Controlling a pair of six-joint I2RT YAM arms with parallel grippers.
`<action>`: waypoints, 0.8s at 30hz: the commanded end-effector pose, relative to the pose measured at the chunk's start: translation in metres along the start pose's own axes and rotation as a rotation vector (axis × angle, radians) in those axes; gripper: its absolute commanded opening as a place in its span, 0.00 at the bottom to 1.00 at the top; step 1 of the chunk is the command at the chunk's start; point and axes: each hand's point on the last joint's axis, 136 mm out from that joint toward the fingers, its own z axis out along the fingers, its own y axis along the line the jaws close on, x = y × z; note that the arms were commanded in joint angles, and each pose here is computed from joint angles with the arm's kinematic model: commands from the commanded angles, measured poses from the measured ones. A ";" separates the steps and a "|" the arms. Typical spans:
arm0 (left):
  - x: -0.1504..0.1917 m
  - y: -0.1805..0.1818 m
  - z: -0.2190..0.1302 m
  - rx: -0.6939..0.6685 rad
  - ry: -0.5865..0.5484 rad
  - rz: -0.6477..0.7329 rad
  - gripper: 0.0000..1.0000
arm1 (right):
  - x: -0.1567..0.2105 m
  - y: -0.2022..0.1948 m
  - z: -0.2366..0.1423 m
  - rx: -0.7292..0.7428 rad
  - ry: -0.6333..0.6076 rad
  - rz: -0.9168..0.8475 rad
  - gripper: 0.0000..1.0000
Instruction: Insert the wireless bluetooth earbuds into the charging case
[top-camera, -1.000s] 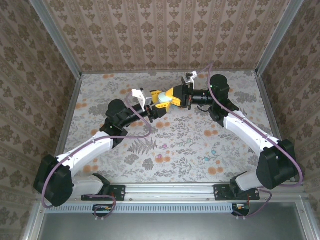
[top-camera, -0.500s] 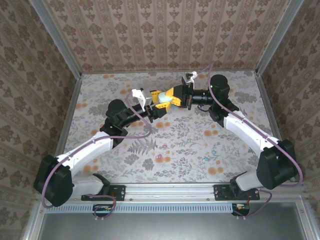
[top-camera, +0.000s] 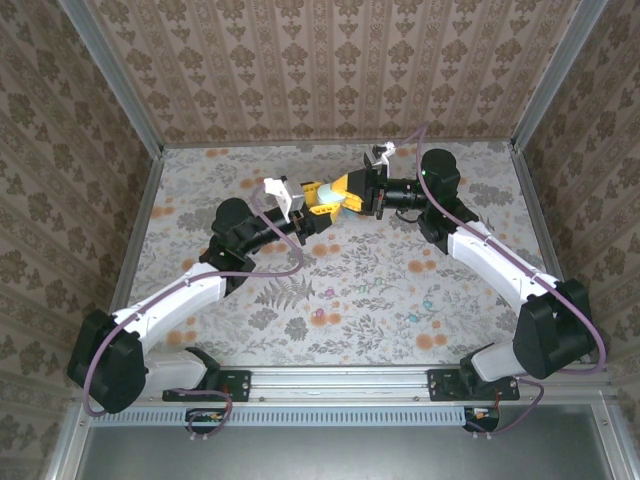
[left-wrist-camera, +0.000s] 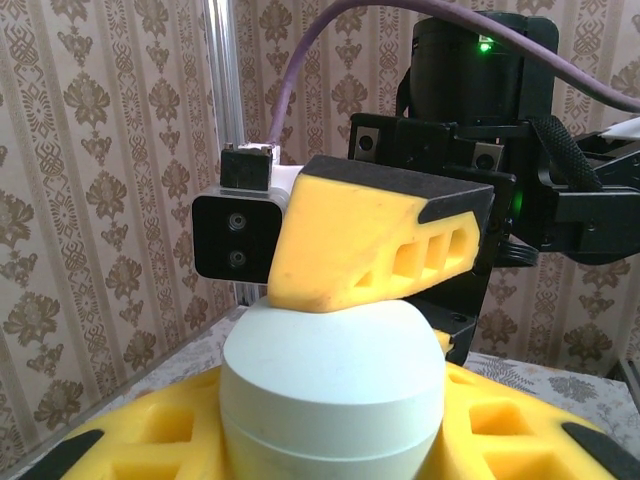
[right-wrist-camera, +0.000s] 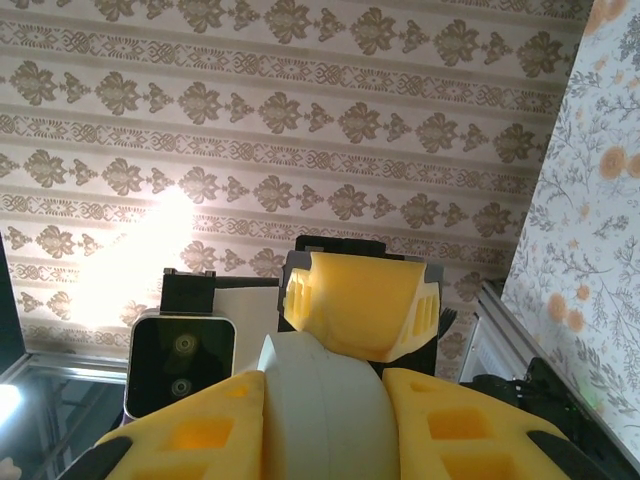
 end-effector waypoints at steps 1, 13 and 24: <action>-0.015 -0.010 0.002 0.045 -0.026 0.024 0.32 | -0.006 0.008 -0.005 0.020 -0.046 -0.064 0.42; -0.012 -0.014 -0.004 0.056 -0.050 -0.044 0.30 | 0.016 0.009 -0.056 0.358 -0.110 -0.681 0.66; -0.012 -0.023 0.000 0.124 -0.048 -0.084 0.30 | 0.028 0.005 -0.051 0.419 -0.015 -0.843 0.66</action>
